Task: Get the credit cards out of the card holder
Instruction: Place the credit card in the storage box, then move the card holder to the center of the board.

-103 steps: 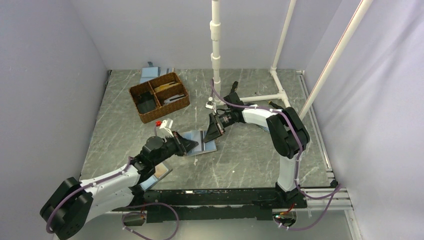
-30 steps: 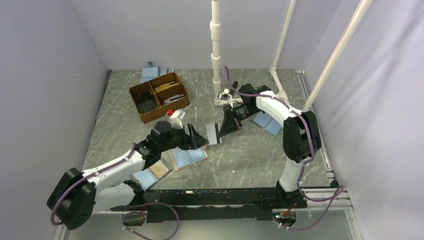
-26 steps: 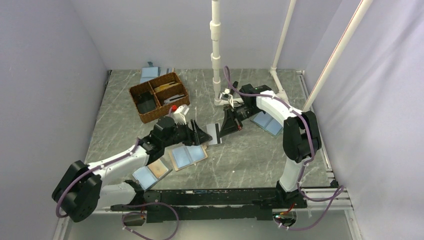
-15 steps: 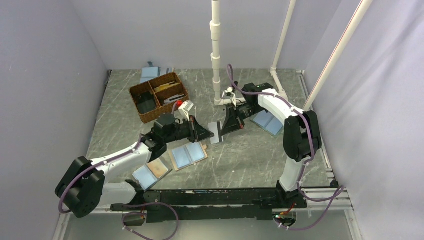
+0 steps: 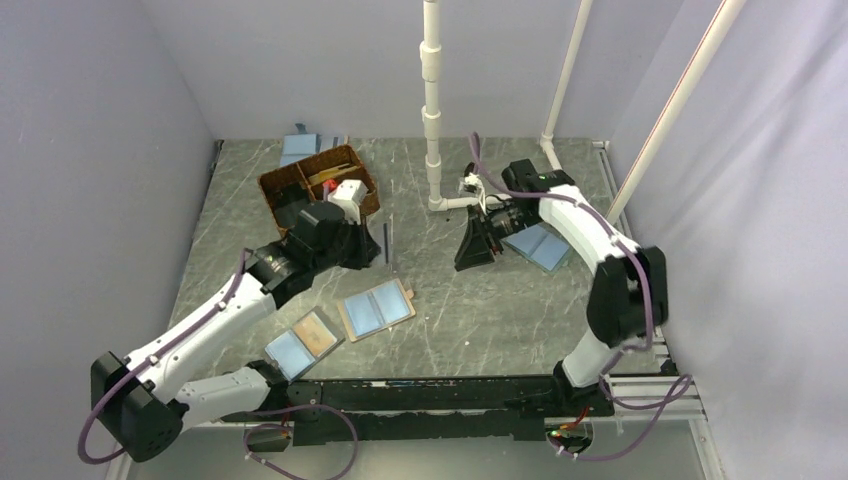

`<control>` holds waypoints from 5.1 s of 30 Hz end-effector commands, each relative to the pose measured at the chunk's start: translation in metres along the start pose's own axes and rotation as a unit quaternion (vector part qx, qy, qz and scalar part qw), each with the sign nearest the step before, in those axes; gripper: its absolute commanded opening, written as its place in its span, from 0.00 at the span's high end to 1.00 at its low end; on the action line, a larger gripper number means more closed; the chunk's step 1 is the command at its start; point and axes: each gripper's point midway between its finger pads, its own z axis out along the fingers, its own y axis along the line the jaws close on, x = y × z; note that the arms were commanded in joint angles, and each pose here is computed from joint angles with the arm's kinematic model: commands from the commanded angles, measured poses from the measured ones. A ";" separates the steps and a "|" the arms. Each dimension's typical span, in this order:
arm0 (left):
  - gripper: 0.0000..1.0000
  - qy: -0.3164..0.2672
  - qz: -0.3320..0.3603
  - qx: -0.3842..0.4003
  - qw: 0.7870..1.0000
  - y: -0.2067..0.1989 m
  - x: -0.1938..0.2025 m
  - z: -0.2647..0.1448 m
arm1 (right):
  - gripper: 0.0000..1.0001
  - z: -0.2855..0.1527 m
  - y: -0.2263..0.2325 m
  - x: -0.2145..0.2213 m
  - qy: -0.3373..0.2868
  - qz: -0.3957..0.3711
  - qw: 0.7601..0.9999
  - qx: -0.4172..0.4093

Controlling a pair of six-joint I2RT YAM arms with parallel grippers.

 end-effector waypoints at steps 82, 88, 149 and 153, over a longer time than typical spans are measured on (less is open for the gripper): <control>1.00 0.102 0.282 -0.349 0.888 0.218 -0.143 0.111 | 0.41 -0.058 -0.013 0.012 -0.034 -0.175 0.944 0.276; 1.00 0.122 0.285 -0.344 0.886 0.222 -0.124 0.120 | 0.41 -0.058 -0.013 0.012 -0.034 -0.175 0.944 0.277; 0.20 0.108 -0.175 -0.054 0.977 0.063 0.129 -0.019 | 0.01 0.013 -0.030 0.051 0.019 -0.223 0.948 0.226; 0.20 0.106 -0.210 -0.066 0.970 0.067 0.137 -0.017 | 0.01 0.036 -0.049 0.046 0.073 -0.286 0.923 0.249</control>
